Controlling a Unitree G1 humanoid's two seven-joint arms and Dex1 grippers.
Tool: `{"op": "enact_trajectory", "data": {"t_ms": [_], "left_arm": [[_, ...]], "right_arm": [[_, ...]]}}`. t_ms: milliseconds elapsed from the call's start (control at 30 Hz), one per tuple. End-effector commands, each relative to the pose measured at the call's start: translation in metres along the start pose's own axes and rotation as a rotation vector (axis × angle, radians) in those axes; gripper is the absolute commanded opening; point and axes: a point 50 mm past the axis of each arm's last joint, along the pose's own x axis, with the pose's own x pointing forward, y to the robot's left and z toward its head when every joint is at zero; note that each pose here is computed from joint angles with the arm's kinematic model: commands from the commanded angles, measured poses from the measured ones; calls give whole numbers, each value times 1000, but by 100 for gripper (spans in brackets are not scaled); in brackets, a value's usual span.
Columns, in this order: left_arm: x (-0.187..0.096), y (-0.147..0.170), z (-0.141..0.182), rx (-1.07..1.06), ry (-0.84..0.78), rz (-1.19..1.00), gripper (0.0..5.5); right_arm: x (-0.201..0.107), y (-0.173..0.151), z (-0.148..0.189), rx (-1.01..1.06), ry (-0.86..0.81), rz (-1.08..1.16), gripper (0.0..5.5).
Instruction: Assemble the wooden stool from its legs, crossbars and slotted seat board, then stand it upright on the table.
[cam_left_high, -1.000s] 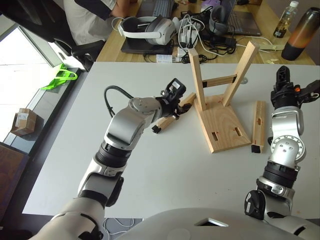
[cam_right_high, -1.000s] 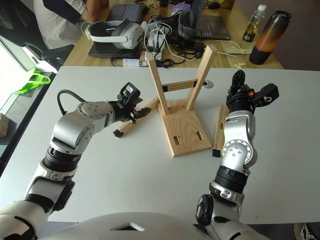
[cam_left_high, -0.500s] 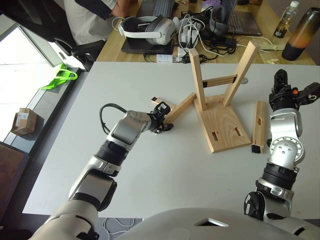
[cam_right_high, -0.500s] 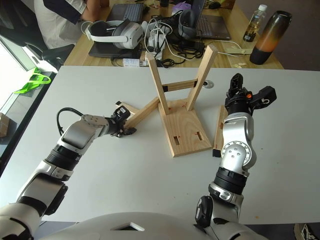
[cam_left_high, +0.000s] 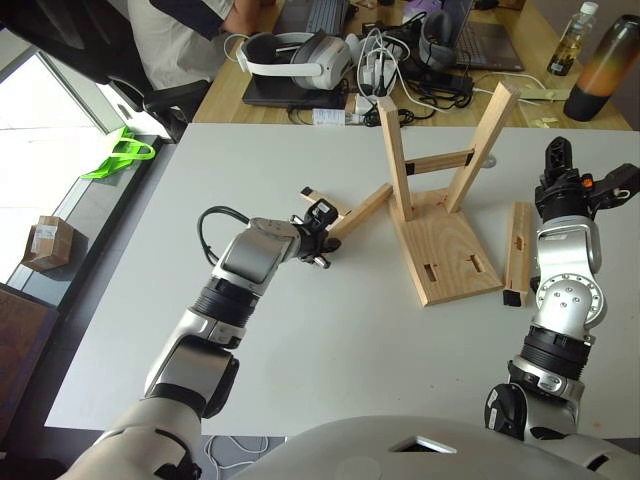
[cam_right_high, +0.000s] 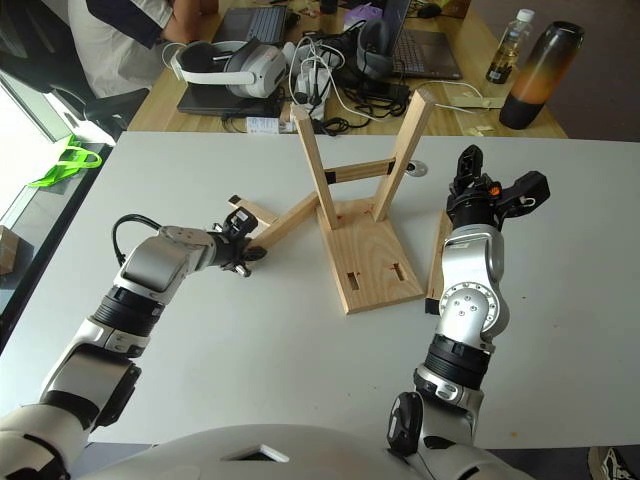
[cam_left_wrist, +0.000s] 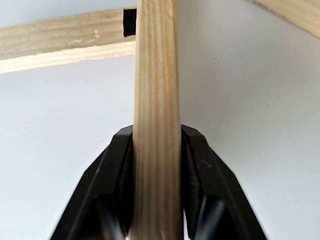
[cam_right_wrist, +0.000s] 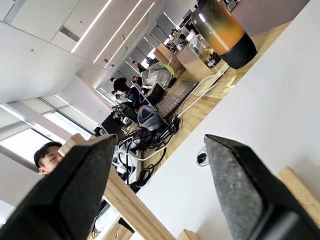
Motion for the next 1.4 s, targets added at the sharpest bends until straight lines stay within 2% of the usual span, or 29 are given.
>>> {"op": "enact_trajectory", "data": {"t_ms": [33, 100, 167, 233, 300, 367, 433, 500, 533, 567, 667, 800, 1033, 1067, 1400], "left_arm": [[-11, 4, 9, -35, -57, 22, 103], [-26, 16, 15, -80, -111, 76, 103], [-58, 44, 19, -108, -195, 221, 103], [-100, 84, 9, -116, -244, 462, 103], [-134, 122, -4, -127, -276, 716, 103], [-163, 144, 13, -51, -417, 935, 103], [-178, 145, 51, 155, -594, 1111, 103], [-173, 128, 88, 370, -753, 1197, 103], [-168, 118, 102, 457, -816, 1214, 103], [-162, 107, 114, 547, -880, 1219, 103], [-139, 75, 133, 771, -1015, 1163, 103], [-120, 49, 135, 909, -1104, 1112, 103], [-105, 34, 127, 966, -1118, 1070, 103], [-103, 32, 127, 970, -1116, 1062, 103], [-99, 26, 131, 1002, -1111, 1057, 103]], "right_arm": [[2, 4, 6, -36, -11, 14, 332], [5, 13, 13, -82, -30, 63, 332], [9, 28, 31, -180, -57, 130, 332], [18, 44, 61, -327, -98, 149, 332], [31, 72, 107, -365, -238, 164, 366], [39, 131, 128, -300, -279, 341, 404], [37, 201, 100, -134, -110, 591, 435], [23, 252, 54, 89, 129, 766, 465], [17, 266, 40, 183, 212, 809, 490], [10, 275, 28, 284, 280, 834, 490], [-6, 291, 6, 508, 392, 869, 540], [-15, 303, -9, 598, 444, 882, 540], [-23, 310, -28, 589, 507, 899, 540], [-22, 309, -31, 567, 497, 875, 508], [-28, 298, -55, 493, 468, 749, 345]]}}
